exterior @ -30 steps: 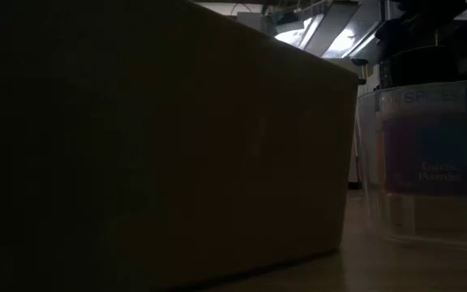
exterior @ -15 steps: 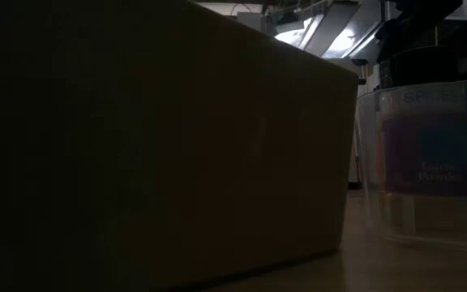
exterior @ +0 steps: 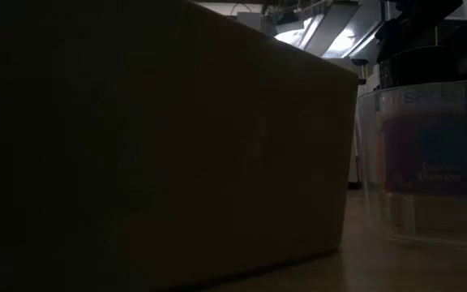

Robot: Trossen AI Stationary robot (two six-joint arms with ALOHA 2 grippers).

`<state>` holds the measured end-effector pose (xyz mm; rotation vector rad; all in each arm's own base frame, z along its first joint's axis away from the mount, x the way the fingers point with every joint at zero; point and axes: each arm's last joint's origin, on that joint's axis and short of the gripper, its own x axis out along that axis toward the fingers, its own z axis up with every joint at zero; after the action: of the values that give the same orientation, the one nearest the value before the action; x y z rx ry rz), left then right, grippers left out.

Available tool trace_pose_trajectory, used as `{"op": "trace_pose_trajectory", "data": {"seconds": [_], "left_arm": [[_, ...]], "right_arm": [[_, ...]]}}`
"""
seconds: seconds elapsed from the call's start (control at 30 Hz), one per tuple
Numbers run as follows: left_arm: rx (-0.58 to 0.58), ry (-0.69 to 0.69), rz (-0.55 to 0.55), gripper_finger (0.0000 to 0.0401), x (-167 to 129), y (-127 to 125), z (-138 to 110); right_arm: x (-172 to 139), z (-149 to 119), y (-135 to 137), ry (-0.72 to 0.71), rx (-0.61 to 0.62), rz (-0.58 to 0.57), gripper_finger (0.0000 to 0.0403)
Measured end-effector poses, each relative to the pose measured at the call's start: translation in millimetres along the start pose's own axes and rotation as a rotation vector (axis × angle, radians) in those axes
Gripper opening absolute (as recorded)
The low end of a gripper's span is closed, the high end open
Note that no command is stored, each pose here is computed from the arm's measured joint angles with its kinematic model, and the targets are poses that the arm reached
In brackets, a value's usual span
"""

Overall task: Sort spices by type
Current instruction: Put the yellow seasoning bottle into the left transparent bin

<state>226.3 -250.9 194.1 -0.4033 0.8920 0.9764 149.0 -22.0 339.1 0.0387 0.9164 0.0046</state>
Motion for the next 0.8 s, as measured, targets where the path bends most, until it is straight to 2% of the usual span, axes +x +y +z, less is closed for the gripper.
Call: {"op": "trace_pose_trajectory", "data": {"seconds": [0.2, 0.3, 0.47, 0.8], "left_arm": [[0.02, 0.014, -0.003, 0.024, 2, -2, -2], [0.008, 0.026, -0.032, 0.0243, 2, -6, -3], [0.053, 0.071, -0.058, 0.0244, 4, -11, -2], [0.106, 0.119, -0.013, 0.0245, 5, -7, 12]], "right_arm": [[0, 0, 0, 0.0, 0.0, 0.0, 0.0301], [0, 0, 0, 0.0, 0.0, 0.0, 0.0301], [0, 0, 0, 0.0, 0.0, 0.0, 0.0301], [0, 0, 0, 0.0, -0.001, 0.0, 0.0301]]}}
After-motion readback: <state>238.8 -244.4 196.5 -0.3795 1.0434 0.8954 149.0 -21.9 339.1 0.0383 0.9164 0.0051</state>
